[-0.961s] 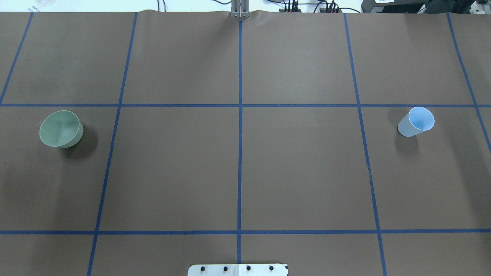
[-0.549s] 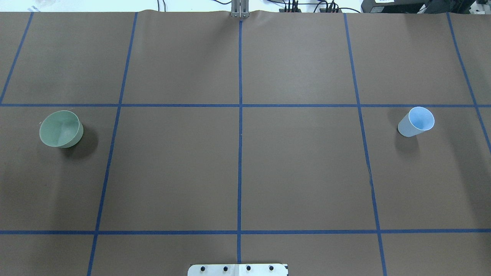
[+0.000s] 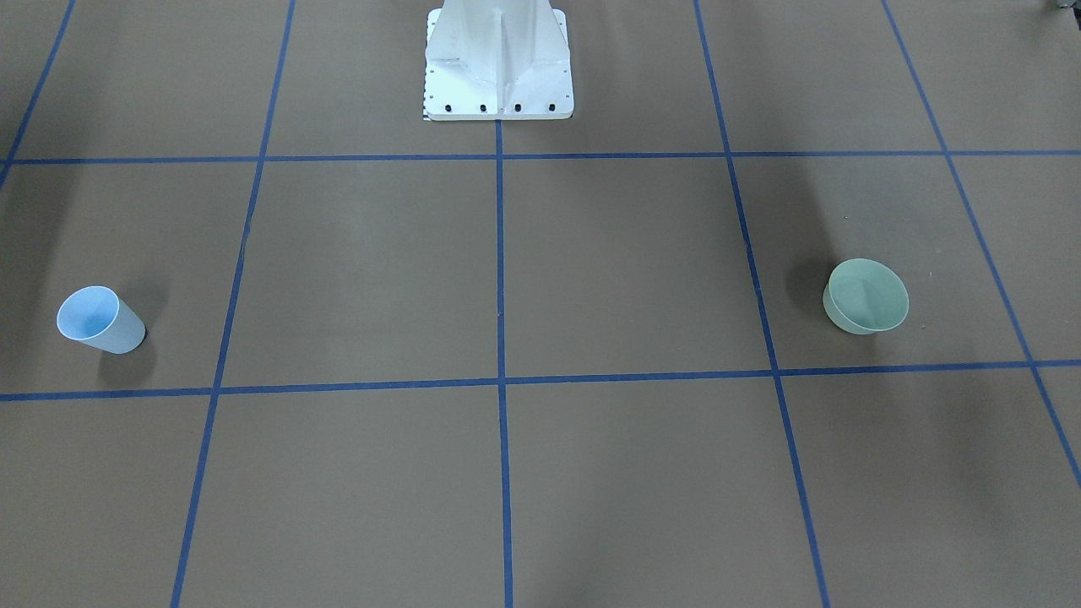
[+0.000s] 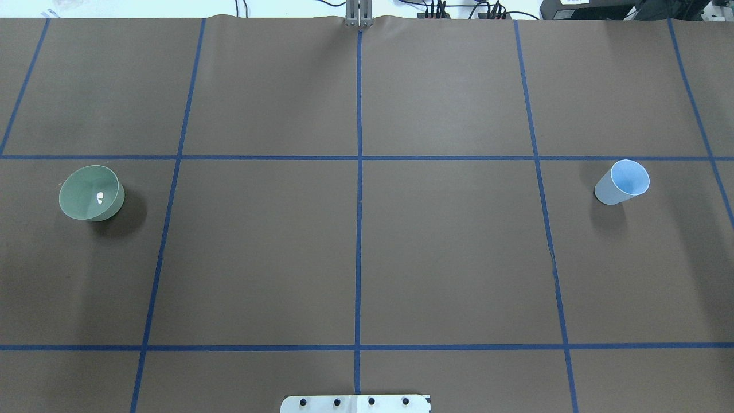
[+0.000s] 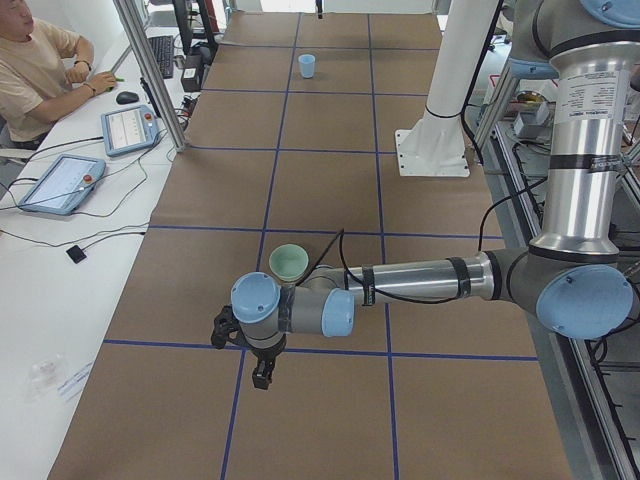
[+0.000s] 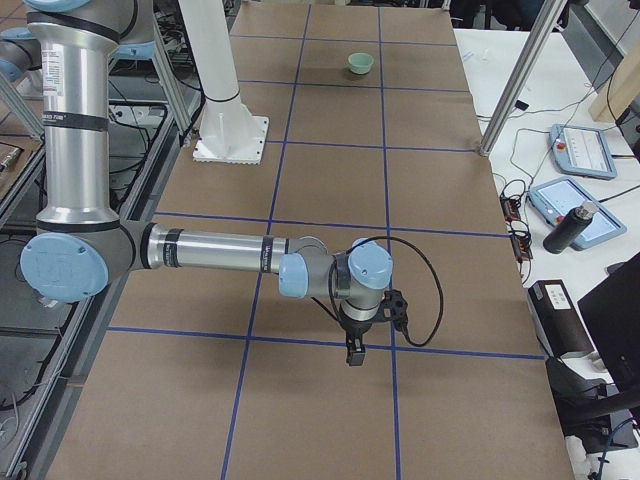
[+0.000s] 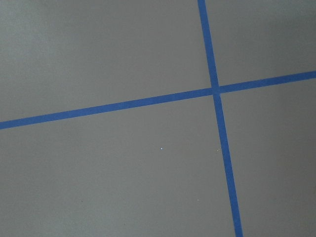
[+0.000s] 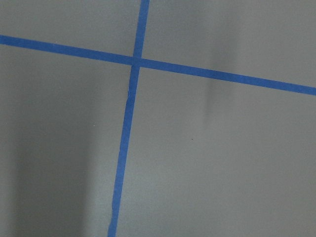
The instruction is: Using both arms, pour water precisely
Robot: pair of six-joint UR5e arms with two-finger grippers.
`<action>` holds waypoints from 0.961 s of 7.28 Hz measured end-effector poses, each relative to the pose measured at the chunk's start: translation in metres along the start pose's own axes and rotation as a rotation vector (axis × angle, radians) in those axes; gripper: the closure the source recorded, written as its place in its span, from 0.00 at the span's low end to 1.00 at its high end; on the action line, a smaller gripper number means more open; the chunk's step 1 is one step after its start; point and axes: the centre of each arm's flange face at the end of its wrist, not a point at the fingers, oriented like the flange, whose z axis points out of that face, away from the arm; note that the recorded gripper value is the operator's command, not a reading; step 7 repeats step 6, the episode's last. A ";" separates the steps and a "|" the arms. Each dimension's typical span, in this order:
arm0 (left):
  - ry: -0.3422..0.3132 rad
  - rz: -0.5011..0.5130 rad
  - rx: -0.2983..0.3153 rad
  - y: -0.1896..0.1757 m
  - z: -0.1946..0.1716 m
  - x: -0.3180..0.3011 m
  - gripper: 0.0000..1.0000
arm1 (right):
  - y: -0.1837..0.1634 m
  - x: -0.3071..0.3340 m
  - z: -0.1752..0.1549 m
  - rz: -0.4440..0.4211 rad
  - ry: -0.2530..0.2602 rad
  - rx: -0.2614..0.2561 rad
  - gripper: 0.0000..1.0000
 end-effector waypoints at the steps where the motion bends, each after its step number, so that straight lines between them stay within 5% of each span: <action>1: 0.000 0.000 0.000 0.000 0.000 0.000 0.00 | 0.000 -0.001 0.000 0.000 -0.009 0.000 0.01; 7: 0.000 -0.002 0.000 0.001 0.000 0.000 0.00 | 0.000 -0.002 0.001 -0.001 -0.021 0.001 0.01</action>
